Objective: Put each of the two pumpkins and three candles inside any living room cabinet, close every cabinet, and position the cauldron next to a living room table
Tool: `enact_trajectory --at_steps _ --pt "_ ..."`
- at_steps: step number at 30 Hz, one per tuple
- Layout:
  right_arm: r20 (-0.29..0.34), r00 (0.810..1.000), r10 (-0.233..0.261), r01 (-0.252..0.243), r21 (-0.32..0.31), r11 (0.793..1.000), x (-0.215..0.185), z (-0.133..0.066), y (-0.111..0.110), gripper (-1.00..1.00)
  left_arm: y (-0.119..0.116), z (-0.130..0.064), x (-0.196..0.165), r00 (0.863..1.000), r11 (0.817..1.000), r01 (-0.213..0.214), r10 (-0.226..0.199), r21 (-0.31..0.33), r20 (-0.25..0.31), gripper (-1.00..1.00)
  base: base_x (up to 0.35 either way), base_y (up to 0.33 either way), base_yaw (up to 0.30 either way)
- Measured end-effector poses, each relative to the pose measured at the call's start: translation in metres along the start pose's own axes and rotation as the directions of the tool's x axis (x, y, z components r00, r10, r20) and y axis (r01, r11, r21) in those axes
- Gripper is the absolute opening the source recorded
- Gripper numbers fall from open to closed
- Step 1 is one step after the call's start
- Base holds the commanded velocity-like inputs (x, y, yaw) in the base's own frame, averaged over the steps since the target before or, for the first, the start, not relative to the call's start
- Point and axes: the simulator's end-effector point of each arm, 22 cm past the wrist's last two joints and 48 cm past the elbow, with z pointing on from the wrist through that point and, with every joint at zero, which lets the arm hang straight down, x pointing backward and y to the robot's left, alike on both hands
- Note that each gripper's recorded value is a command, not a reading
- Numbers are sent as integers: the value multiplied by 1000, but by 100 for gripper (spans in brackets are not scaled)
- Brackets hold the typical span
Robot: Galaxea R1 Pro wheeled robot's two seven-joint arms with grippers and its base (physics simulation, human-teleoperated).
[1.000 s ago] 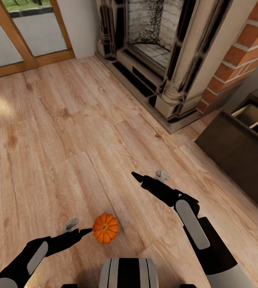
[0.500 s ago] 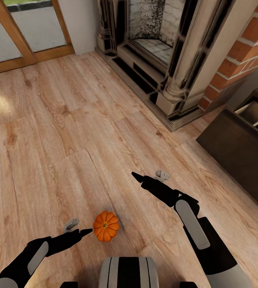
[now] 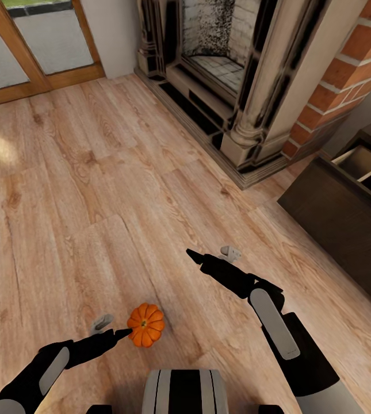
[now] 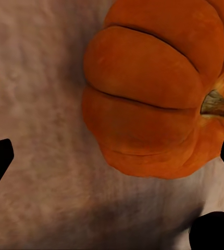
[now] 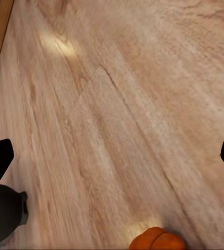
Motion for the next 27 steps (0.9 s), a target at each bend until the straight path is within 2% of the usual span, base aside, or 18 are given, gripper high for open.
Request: enact_trajectory --at_steps 7,14,27 --pt "-6 1000 -3 3 -3 1000 3 1 2 100 1 0 0 1000 1000 -1 1 -1 0 100 3 -39 0" --pt "-7 1000 -2 2 -4 1000 3 1 2 100 1 -1 0 1000 1000 0 0 -5 0 100 148 -1 0" --pt "-10 1000 0 0 -3 1000 5 2 1 100 3 0 1 1000 1000 3 -3 -8 -1 100 8 0 0"
